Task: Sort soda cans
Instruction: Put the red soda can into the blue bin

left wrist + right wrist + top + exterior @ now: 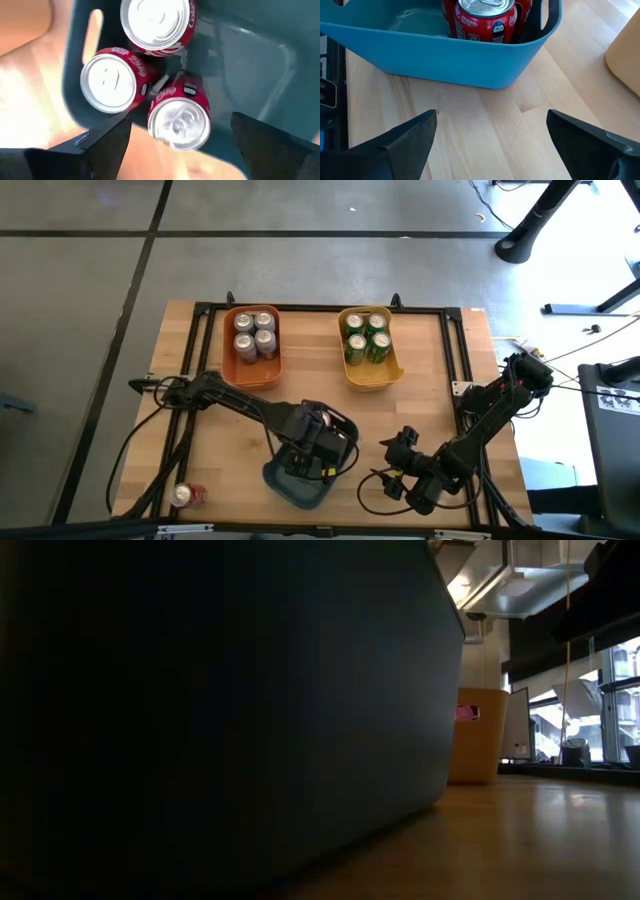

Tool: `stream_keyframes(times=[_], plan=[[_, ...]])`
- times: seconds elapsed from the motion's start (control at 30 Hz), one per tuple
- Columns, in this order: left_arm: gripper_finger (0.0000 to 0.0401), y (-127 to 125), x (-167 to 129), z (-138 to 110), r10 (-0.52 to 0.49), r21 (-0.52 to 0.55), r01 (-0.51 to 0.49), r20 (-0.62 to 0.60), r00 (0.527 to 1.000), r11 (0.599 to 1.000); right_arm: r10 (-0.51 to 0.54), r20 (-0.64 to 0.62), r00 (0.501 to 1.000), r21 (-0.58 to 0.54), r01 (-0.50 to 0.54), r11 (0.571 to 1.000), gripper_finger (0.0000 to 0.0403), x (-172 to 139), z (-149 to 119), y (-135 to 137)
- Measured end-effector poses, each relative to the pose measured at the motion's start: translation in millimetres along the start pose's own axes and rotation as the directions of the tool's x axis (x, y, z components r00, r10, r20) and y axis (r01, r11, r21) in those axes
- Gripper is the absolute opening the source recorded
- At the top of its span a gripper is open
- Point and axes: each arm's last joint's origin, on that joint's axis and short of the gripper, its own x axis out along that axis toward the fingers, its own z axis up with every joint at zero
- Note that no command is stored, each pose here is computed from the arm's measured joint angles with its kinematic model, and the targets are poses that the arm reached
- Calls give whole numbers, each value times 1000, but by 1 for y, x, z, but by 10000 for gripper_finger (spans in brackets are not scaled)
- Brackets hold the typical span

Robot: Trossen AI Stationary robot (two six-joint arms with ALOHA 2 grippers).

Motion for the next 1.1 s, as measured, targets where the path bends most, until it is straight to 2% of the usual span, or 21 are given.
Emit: stream_keyframes(times=[0.2, 0.4, 0.6, 0.8, 0.93, 1.03, 1.1], plan=[[329, -9, -47, -17, -6, -60, 13, 122, 993, 998, 4, -6, 1000, -1, -4, 1000, 376, 0, 0, 0], [329, -25, -91, -48, 23, -131, 8, 231, 973, 991, 4, -6, 1000, -3, -4, 1000, 376, 0, 0, 0], [329, -43, -128, -80, 23, -231, 59, 338, 941, 971, 4, -5, 1000, -3, -4, 1000, 376, 0, 0, 0], [329, -77, -144, -103, -44, -222, 135, 371, 928, 966, 3, -2, 1000, -3, -3, 1000, 376, 0, 0, 0], [329, -95, -145, -110, -67, -193, 147, 370, 927, 970, -12, 25, 1000, -4, 12, 1000, 376, -1, 0, 0], [329, -100, -146, -113, -79, -176, 153, 369, 926, 972, -18, 33, 999, -5, 18, 1000, 376, 0, 1, -1], [329, -99, -147, -114, -80, -205, 165, 370, 925, 965, -20, 32, 999, -7, 20, 1000, 376, -1, 1, -1]])
